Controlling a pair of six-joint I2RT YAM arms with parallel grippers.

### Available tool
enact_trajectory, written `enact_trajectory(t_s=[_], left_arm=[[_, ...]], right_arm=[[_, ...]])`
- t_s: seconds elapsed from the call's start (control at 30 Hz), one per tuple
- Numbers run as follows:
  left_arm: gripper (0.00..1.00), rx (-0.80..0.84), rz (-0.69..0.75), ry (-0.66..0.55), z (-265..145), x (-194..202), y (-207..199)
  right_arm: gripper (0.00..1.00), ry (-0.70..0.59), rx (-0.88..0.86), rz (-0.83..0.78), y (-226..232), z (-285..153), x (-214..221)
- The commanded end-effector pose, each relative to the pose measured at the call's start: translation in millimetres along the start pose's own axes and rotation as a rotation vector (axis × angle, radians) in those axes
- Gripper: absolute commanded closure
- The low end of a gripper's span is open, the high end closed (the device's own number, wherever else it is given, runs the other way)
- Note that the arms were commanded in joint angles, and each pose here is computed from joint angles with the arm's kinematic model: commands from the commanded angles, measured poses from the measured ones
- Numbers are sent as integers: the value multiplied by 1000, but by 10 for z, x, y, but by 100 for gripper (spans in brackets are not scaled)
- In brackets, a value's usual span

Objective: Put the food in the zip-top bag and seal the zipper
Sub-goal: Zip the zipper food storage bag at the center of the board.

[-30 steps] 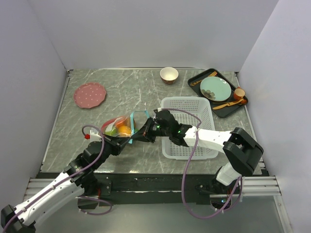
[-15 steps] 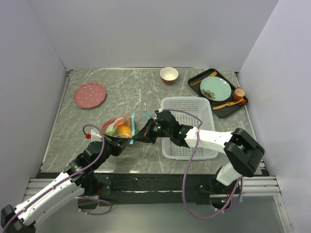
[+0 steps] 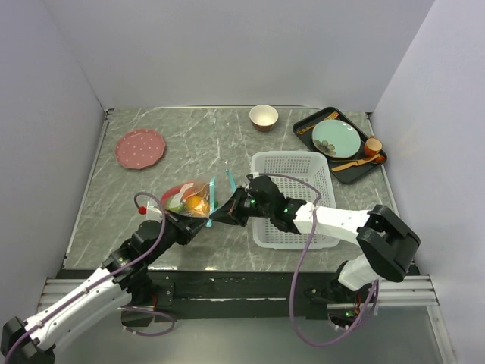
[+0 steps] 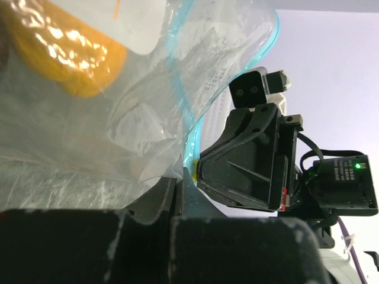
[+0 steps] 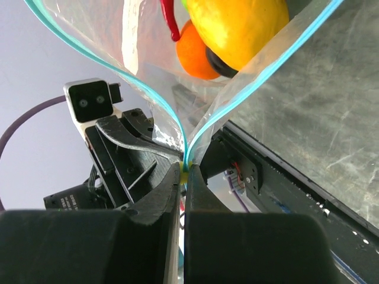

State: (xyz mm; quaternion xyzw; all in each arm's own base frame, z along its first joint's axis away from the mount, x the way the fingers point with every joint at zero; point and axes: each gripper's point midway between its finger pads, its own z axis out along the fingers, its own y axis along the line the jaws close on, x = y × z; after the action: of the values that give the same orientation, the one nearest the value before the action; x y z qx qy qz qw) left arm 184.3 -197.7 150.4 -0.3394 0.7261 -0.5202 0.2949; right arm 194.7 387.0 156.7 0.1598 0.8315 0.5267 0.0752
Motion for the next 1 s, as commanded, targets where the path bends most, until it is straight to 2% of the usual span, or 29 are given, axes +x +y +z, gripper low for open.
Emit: enact_trajectory(t_s=[0.0,0.3,0.6,0.73,0.97], left_arm=[[99,34,47,122,1,224,-44],[99,96,121,259,19,470,-167],[99,111,198,384,15,674,-182],[99,117,223,421,6,729,-167],[99,123,242,412,-7,713,-195]], right_arm=[[100,-179,-71,8,240,-119,-363],[100,-278,-25,28,168,-274,-512],[100,-313,5,50,13,-327,-573],[100,-332,17,54,-12,-347,-638],[100,-371,28,68,-78,-414,-757]])
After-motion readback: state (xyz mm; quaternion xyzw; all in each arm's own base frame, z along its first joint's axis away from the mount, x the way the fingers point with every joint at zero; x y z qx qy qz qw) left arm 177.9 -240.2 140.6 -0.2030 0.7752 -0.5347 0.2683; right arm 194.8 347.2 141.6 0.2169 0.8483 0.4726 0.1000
